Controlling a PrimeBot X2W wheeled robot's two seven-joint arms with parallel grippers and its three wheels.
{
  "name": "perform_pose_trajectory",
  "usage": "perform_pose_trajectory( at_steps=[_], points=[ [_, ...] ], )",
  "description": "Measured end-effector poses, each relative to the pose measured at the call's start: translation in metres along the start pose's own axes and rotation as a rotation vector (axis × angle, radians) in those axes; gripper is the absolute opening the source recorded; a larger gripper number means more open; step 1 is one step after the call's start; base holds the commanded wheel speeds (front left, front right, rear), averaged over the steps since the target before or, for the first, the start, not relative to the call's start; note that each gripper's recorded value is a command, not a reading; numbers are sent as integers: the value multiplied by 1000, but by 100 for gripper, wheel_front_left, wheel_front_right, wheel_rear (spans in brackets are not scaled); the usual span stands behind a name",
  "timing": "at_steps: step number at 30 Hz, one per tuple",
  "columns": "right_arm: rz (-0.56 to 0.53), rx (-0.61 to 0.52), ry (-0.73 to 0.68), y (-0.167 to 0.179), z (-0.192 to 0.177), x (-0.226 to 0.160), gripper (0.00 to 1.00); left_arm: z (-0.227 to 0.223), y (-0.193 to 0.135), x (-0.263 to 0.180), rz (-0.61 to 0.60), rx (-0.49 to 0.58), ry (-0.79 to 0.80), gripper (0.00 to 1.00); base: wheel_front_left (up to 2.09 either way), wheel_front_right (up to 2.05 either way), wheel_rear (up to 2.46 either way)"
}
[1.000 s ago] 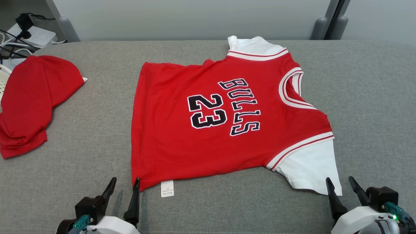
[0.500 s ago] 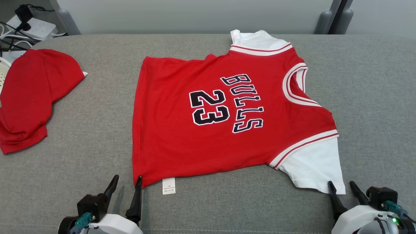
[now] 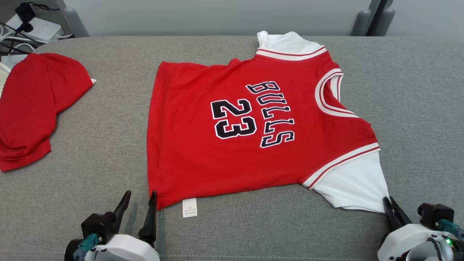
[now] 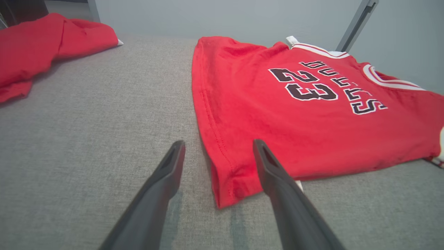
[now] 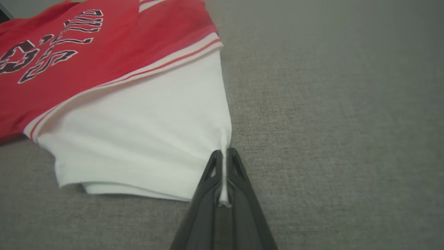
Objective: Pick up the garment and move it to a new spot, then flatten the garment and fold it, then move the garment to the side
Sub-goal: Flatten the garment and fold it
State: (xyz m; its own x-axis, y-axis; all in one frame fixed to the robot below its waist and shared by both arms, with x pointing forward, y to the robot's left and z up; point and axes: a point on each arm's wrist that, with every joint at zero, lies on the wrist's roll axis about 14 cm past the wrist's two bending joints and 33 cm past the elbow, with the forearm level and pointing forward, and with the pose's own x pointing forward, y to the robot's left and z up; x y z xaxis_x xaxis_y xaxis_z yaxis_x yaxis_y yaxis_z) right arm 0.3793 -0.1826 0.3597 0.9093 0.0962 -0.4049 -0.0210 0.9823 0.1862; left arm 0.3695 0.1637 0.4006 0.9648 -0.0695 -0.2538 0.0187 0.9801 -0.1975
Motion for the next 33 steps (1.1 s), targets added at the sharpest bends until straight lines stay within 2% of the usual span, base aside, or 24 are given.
perform_pose_trajectory(
  at_steps=[8, 14, 24, 25, 26, 27, 33],
  points=[
    [-68, 10, -18, -27, 2, -13, 0, -8, -11, 8, -24, -67, 28, 100, 0, 0, 0],
    [-75, 5, -30, -29, 5, -14, 0, -28, -28, 6, -69, -142, 94, 100, 0, 0, 0],
    [-71, 8, -48, -27, 10, -14, 0, -51, -42, 5, -105, -154, 176, 100, 0, 0, 0],
    [-70, 8, -49, -27, 10, -15, 0, -51, -46, 6, -115, -156, 175, 85, 0, 0, 0],
    [-70, 8, -49, -27, 10, -15, 0, -51, -46, 6, -115, -156, 175, 18, 0, 0, 0],
    [-70, 8, -51, -27, 10, -15, 0, -51, -50, 6, -128, -161, 177, 0, 0, 0, 0],
    [-66, 5, -61, -26, 13, -16, 0, -48, -54, 5, -145, -181, 172, 0, 0, 0, 0]
  ],
)
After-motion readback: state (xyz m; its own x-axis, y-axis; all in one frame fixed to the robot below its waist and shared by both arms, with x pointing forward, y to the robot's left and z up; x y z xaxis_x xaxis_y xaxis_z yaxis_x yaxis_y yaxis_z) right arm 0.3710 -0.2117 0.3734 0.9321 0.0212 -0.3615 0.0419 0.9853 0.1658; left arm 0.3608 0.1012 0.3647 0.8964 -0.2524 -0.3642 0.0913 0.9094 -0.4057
